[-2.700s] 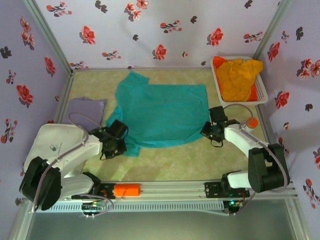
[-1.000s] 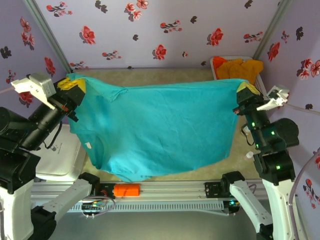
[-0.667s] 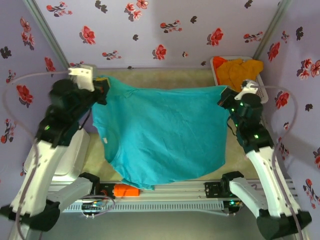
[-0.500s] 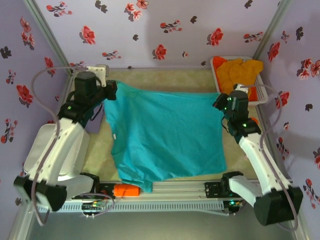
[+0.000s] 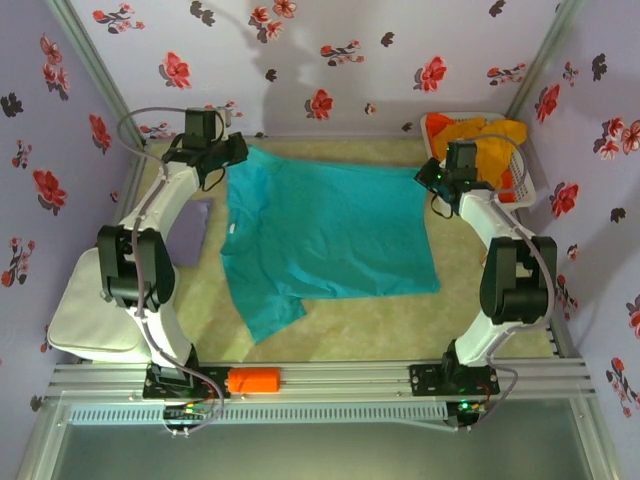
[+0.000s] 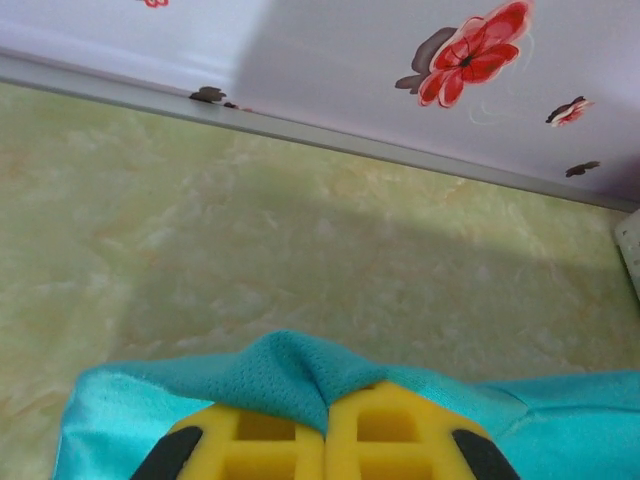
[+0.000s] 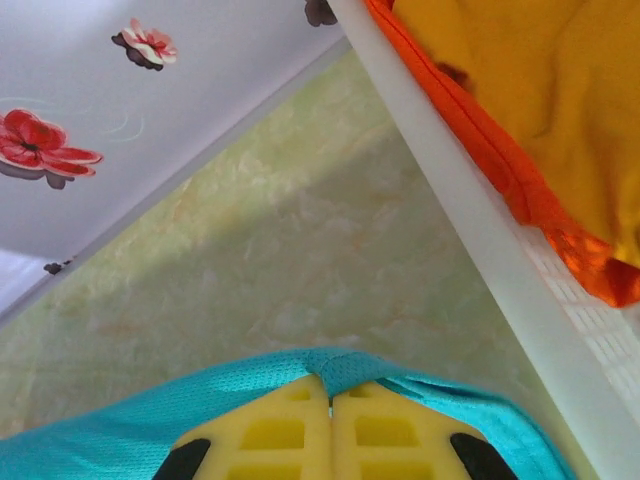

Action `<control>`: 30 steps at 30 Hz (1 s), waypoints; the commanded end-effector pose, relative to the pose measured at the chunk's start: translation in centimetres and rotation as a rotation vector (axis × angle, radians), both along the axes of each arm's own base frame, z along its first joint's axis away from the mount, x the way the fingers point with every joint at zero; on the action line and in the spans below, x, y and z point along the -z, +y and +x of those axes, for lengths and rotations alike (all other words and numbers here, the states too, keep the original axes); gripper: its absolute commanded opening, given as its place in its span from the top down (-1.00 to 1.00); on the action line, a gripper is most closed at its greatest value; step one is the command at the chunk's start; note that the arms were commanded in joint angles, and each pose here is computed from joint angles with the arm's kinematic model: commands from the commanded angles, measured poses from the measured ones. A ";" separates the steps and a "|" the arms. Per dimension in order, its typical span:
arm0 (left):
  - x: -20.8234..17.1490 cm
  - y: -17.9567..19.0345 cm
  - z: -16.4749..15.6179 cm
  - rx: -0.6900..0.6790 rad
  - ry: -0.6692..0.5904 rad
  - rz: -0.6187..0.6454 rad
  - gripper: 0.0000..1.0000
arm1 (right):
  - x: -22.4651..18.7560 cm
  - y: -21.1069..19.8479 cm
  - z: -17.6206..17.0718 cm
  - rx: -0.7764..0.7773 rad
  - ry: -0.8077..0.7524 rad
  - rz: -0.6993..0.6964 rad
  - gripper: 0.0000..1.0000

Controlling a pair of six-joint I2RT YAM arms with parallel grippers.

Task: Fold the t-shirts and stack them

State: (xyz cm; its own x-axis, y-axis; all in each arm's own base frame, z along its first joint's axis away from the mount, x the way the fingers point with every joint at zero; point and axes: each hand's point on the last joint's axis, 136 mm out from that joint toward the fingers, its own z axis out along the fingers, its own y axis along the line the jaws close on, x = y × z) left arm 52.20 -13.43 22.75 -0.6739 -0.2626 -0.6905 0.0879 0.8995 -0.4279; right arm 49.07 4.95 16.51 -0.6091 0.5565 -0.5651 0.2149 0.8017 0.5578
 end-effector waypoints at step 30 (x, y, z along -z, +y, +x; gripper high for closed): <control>8.6 0.5 -11.5 -0.139 0.434 -0.346 0.99 | 8.3 -0.4 -1.8 -0.089 0.508 -0.008 1.00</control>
State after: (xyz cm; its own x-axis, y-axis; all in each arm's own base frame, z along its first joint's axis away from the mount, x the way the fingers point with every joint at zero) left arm 41.50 -12.95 13.92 -0.8316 -0.4967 -0.2485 -0.2441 0.7287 -0.6398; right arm 49.06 5.21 9.47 -0.8216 0.5066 -0.2614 0.3548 0.8134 0.4609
